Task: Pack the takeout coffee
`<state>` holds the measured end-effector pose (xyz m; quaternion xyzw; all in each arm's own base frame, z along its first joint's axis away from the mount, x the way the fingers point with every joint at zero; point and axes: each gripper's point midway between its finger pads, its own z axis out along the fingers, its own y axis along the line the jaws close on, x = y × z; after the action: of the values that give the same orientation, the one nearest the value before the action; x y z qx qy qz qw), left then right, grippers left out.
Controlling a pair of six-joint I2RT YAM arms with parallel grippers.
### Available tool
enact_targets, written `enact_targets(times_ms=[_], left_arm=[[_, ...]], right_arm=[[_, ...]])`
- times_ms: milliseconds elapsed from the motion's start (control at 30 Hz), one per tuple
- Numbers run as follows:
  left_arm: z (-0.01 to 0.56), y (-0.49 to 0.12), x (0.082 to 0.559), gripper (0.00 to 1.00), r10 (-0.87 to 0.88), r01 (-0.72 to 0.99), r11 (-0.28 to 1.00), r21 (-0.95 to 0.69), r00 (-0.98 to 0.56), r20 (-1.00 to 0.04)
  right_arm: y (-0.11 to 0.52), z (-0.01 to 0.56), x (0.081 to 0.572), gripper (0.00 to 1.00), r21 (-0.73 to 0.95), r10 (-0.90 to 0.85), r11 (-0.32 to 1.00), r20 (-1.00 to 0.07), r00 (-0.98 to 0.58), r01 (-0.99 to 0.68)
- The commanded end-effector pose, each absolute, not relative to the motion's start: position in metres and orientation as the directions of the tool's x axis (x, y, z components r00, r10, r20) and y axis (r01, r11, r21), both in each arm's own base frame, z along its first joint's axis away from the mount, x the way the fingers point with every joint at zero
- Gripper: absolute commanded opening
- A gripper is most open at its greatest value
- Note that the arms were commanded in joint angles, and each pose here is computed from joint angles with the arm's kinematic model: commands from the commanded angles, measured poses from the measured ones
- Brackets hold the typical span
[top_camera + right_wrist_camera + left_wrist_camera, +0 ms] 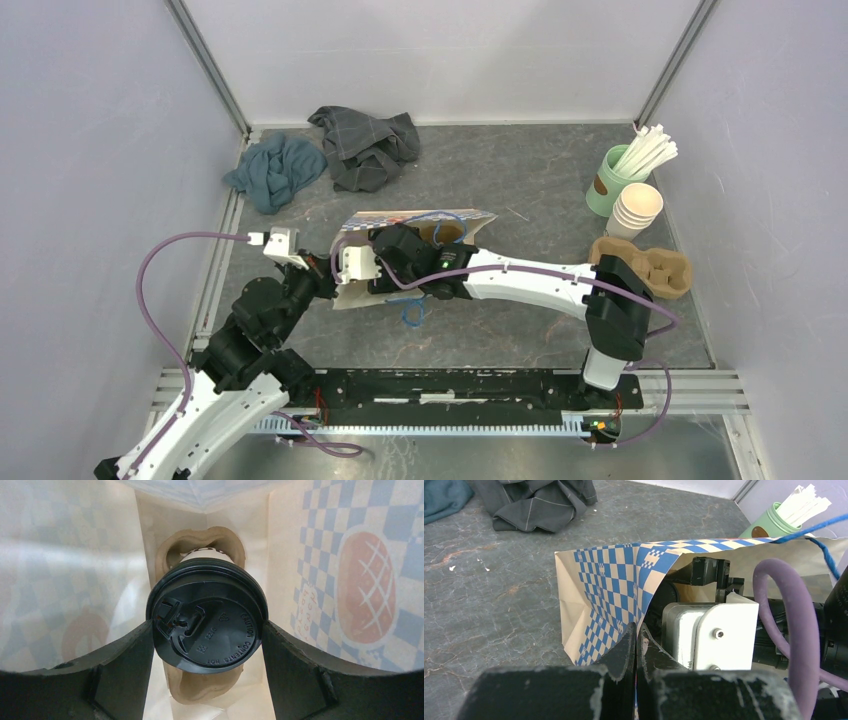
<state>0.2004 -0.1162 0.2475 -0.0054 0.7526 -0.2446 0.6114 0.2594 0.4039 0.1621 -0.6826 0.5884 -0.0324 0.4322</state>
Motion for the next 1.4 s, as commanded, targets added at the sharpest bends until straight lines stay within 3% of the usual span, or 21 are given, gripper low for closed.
enact_targets(times_ms=[0, 567, 767, 967, 1233, 1367], left_arm=[[0.249, -0.118, 0.201, 0.02, -0.315, 0.294, 0.876, -0.382, -0.25, -0.916], [0.288, -0.114, 0.204, 0.02, -0.401, 0.12, 0.872, -0.474, -0.378, -0.834], [0.29, -0.108, 0.212, 0.04, -0.362, 0.039, 0.91, -0.414, -0.415, -0.835], [0.285, -0.087, 0.214, 0.18, -0.333, -0.075, 0.94, -0.333, -0.415, -0.847], [0.336, -0.062, 0.201, 0.61, -0.321, -0.039, 0.945, -0.324, -0.295, -0.9], [0.366, -0.047, 0.193, 0.7, -0.333, -0.035, 0.942, -0.333, -0.225, -0.916]], right_arm=[[0.409, 0.164, 0.266, 0.64, -0.626, -0.826, 0.099, -0.485, 0.287, -0.773], [0.419, 0.137, 0.243, 0.65, -0.398, -0.849, 0.142, -0.519, 0.095, -0.906], [0.42, 0.128, 0.225, 0.65, -0.304, -0.851, 0.11, -0.52, 0.068, -0.946], [0.435, 0.112, 0.224, 0.66, -0.254, -0.875, 0.07, -0.48, 0.063, -0.965], [0.447, 0.108, 0.231, 0.66, -0.23, -0.882, 0.082, -0.47, 0.037, -0.97], [0.443, 0.1, 0.232, 0.66, -0.226, -0.896, 0.071, -0.442, 0.037, -0.971]])
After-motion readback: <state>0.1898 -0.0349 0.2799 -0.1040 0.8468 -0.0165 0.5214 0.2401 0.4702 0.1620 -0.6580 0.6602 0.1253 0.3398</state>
